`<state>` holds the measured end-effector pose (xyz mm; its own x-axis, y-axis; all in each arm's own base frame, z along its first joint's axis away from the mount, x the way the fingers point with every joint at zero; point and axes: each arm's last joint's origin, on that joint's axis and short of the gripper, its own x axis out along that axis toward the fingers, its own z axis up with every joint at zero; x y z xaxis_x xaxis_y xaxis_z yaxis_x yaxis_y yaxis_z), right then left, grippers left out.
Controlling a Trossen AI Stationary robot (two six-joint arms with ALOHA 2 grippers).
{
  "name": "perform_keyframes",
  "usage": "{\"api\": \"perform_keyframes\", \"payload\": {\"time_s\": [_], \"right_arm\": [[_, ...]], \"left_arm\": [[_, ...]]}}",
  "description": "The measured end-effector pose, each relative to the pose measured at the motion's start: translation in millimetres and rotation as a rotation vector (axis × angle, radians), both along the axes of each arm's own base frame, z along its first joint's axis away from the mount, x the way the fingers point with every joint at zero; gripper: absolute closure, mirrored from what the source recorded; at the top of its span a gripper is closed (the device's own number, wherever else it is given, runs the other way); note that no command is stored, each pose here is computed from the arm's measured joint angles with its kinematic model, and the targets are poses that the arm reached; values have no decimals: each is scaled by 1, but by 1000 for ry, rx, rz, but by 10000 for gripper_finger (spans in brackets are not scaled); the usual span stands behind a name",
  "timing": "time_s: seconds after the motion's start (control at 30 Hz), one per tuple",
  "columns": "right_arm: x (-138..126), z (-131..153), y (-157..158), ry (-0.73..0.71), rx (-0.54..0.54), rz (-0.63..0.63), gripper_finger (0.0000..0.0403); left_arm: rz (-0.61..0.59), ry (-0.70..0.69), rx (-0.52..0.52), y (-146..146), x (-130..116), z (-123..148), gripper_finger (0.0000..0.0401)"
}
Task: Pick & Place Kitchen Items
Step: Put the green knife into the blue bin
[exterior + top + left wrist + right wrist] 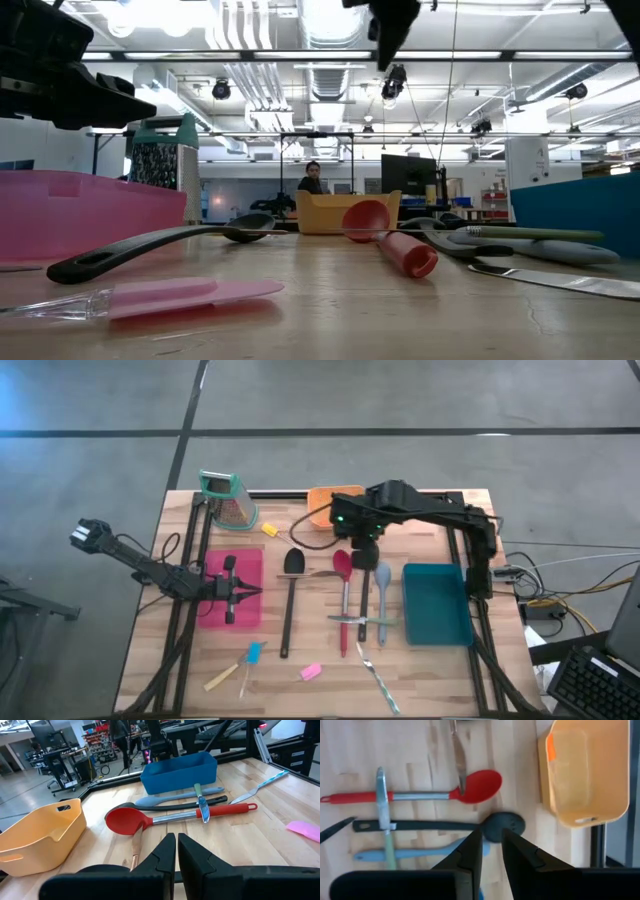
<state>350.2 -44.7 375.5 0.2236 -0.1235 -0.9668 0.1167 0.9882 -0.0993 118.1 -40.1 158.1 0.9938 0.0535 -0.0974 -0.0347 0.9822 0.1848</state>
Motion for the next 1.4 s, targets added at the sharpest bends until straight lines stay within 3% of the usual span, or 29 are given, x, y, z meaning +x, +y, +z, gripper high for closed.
{"api": "perform_keyframes", "payload": {"time_s": [0.2,0.37,0.57,0.73,1.13,1.4], "right_arm": [[-23,-7,29,-20,21,-10,358],[-35,-32,59,-25,29,56,364],[-49,-59,96,-7,30,169,353],[-50,-84,117,-65,52,187,336],[-46,-147,133,-71,70,171,294],[-52,-166,131,-16,70,121,261]], "left_arm": [[0,0,0,0,0,0,378],[0,0,0,0,0,0,378],[0,0,0,0,0,0,378],[0,0,0,0,0,0,378],[0,0,0,0,0,0,378],[0,0,0,0,0,0,378]]}}
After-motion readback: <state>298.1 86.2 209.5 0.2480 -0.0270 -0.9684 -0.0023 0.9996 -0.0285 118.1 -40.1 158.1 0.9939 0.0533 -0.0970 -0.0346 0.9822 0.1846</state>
